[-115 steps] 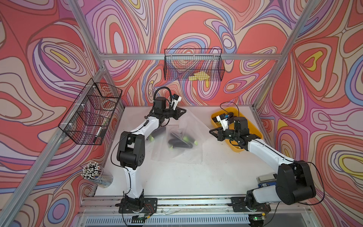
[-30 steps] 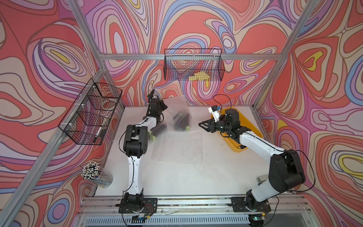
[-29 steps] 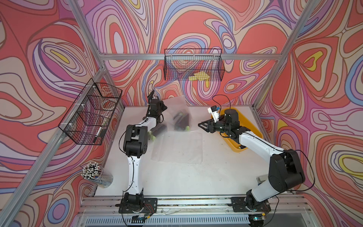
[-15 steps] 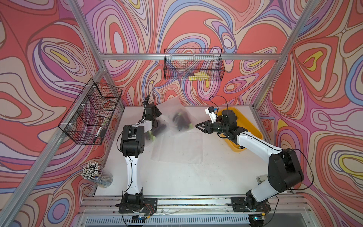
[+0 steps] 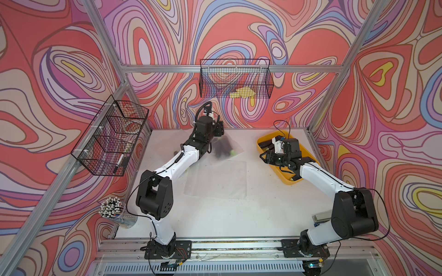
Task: Place the eggplant in a zip-top bag and seal the zipper
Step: Place the zipper food storage bag at the center of the board, then open the zipper of the food storage bag at the center of the board.
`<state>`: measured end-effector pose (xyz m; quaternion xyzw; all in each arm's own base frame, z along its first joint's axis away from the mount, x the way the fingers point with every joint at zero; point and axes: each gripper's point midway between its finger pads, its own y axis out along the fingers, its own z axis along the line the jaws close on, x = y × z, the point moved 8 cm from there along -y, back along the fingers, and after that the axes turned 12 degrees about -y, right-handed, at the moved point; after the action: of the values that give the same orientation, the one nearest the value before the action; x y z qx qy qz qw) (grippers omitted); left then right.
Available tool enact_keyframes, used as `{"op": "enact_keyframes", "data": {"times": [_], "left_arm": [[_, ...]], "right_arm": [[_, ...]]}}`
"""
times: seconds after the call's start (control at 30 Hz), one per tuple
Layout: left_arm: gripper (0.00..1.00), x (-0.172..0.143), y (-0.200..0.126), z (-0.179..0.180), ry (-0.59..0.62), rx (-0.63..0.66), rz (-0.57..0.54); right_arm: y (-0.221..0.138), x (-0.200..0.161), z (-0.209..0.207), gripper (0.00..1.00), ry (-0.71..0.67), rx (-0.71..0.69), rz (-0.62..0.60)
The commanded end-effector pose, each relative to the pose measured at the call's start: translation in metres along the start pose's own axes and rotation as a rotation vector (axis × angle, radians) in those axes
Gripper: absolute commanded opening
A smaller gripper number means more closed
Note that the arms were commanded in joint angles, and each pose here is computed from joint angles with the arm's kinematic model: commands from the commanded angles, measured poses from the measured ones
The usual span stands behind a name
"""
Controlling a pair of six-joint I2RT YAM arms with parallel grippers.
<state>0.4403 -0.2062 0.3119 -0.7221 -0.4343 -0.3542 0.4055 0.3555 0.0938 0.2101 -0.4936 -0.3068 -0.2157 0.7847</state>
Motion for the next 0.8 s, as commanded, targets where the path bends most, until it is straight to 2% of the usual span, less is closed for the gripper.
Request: {"op": "enact_keyframes", "data": {"times": [0.0, 0.07, 0.13, 0.27, 0.5, 0.67, 0.77], "left_arm": [[0.70, -0.103, -0.013, -0.017, 0.014, 0.118, 0.292], [0.69, -0.149, -0.031, -0.050, 0.038, 0.118, 0.381], [0.69, -0.186, -0.049, -0.070, 0.080, 0.179, 0.470], [0.69, -0.237, -0.078, -0.085, 0.129, 0.269, 0.555], [0.71, -0.271, -0.084, -0.071, 0.220, 0.459, 0.610], [0.70, -0.292, -0.078, -0.074, 0.173, 0.428, 0.710], [0.70, -0.301, -0.074, -0.076, 0.138, 0.395, 0.723]], "right_arm": [[-0.023, -0.005, -0.022, 0.51, 0.052, -0.317, 0.040], [-0.030, -0.009, -0.029, 0.52, 0.072, -0.385, 0.052], [-0.033, -0.011, -0.032, 0.52, 0.090, -0.398, 0.050], [-0.046, -0.008, -0.037, 0.52, 0.105, -0.443, 0.021], [-0.066, -0.008, -0.044, 0.52, 0.147, -0.466, -0.051], [-0.068, -0.011, -0.045, 0.52, 0.148, -0.474, -0.065], [-0.065, -0.010, -0.045, 0.52, 0.145, -0.460, -0.067]]}}
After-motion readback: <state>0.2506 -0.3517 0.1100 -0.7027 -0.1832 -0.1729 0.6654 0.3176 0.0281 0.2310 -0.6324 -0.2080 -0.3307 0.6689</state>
